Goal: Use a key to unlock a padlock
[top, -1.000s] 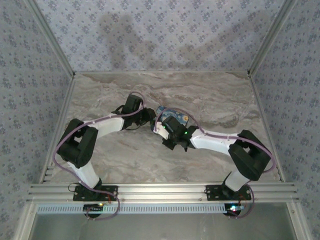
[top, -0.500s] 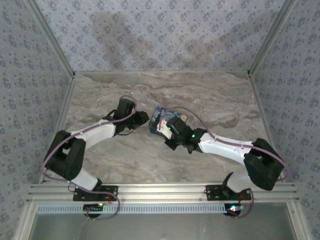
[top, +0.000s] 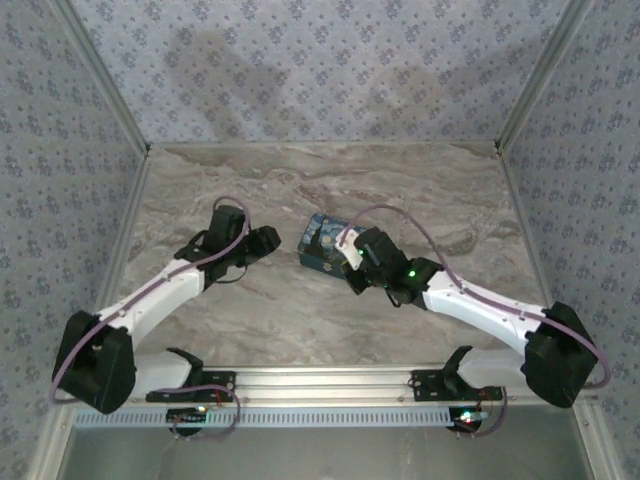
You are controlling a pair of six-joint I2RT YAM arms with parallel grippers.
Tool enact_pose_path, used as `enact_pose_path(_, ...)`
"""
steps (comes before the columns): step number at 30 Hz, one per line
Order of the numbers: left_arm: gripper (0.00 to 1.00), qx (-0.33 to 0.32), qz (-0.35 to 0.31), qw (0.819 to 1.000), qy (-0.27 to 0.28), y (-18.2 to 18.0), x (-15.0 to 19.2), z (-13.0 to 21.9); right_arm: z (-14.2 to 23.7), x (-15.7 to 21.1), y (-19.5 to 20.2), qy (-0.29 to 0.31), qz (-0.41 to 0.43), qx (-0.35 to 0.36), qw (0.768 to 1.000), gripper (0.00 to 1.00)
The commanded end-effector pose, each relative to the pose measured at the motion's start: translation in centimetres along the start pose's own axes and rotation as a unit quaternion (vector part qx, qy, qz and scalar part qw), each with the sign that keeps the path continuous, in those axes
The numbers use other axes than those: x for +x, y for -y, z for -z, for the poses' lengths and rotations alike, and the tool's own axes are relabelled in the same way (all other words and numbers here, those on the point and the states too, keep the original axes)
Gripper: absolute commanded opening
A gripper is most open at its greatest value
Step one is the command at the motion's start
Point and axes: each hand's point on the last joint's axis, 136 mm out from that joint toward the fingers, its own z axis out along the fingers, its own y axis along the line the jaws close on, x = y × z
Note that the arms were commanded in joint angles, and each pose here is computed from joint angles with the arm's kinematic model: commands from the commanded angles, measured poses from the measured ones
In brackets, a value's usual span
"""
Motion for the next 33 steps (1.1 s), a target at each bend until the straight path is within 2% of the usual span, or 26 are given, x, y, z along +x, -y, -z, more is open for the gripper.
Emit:
enact_pose_path(1,0.58,-0.038,-0.009,0.999,-0.007,-2.4,0.7,1.2,1.3,1.1,2.1,-0.016,-0.083,0.018,0.996,0.0)
enact_pose_path(8,0.66,-0.03,0.02,0.999,0.014,-4.5,0.1,2.7,3.5,3.0,8.2,-0.022,-0.23,0.072,0.97,0.0)
enact_pose_path(16,0.66,-0.035,0.048,0.998,0.015,-6.0,-0.1,2.8,2.4,9.2,14.0,-0.093,-0.369,0.151,0.912,0.0)
enact_pose_path(24,0.66,-0.042,0.055,0.998,0.013,-6.6,0.3,2.8,-0.1,13.4,16.8,-0.182,-0.402,0.213,0.872,0.0)
enact_pose_path(33,0.66,-0.046,0.061,0.997,0.014,-7.1,0.7,2.7,-1.8,15.1,17.6,-0.227,-0.385,0.246,0.86,0.01)
